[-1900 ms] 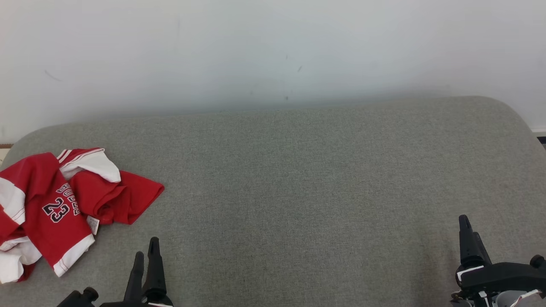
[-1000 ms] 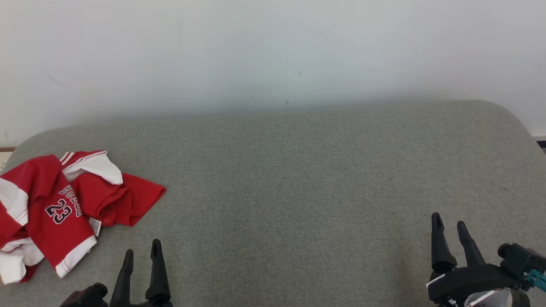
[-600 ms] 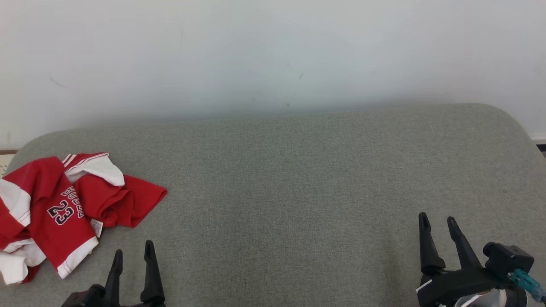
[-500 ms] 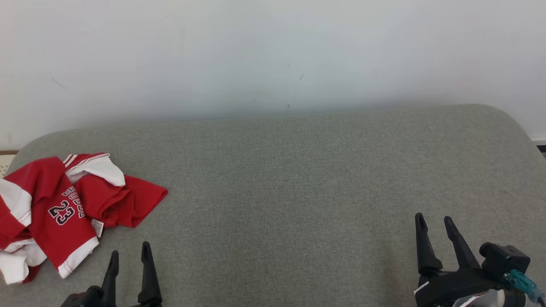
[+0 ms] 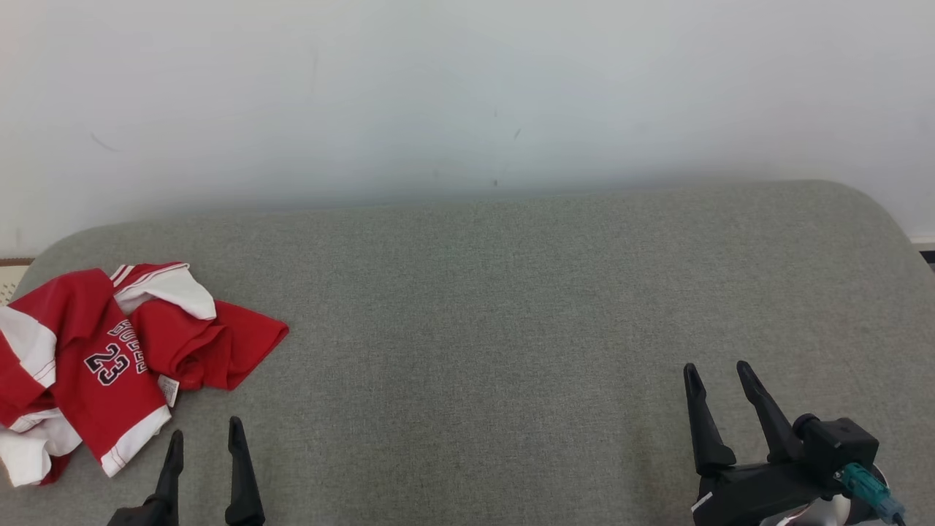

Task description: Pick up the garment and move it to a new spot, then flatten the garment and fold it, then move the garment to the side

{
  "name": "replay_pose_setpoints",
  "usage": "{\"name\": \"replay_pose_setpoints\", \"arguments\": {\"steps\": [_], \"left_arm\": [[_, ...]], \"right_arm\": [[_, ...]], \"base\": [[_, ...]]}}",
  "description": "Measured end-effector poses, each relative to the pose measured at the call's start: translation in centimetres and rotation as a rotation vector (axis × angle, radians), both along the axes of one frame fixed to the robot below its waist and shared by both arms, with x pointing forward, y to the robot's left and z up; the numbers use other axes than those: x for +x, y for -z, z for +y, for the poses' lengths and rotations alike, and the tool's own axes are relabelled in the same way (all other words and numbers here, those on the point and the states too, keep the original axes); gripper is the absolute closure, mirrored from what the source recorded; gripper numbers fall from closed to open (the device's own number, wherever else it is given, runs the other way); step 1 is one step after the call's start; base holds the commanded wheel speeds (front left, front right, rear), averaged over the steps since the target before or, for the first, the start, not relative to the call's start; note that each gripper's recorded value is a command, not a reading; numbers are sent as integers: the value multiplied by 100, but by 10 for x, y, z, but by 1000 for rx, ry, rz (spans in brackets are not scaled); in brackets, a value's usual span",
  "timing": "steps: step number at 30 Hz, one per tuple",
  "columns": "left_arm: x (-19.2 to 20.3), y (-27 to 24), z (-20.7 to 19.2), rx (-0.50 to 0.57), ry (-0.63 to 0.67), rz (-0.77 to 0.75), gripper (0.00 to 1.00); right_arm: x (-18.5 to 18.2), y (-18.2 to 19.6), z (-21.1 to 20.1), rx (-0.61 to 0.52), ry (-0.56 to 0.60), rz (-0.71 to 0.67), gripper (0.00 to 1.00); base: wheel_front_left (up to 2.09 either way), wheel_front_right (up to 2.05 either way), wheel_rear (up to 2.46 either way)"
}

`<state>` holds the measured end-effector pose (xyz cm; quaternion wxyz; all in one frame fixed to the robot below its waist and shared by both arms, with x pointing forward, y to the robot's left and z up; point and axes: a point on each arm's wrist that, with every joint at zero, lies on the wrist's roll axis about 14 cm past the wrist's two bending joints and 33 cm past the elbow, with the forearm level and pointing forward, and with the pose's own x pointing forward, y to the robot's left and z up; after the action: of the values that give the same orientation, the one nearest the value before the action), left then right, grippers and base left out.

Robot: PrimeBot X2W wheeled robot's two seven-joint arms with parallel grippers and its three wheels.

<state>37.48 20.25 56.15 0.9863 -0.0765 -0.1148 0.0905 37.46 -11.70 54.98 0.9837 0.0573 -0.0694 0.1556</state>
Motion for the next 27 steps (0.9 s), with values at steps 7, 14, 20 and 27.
{"name": "replay_pose_setpoints", "arguments": {"steps": [7,14,20,27], "left_arm": [[-3,-6,4,74,-31,-16,0],[-6,-9,5,129,-47,-23,0],[-7,-7,5,175,-46,-17,0],[-10,-10,12,212,-70,-20,0]], "right_arm": [[-6,-3,11,-50,-40,-32,0],[-10,-6,20,-93,-69,-64,0],[-13,-9,27,-117,-90,-84,0],[-18,-14,34,-146,-114,-114,0]], "base": [[0,0,0],[0,0,0],[0,0,0],[0,0,0]]}}
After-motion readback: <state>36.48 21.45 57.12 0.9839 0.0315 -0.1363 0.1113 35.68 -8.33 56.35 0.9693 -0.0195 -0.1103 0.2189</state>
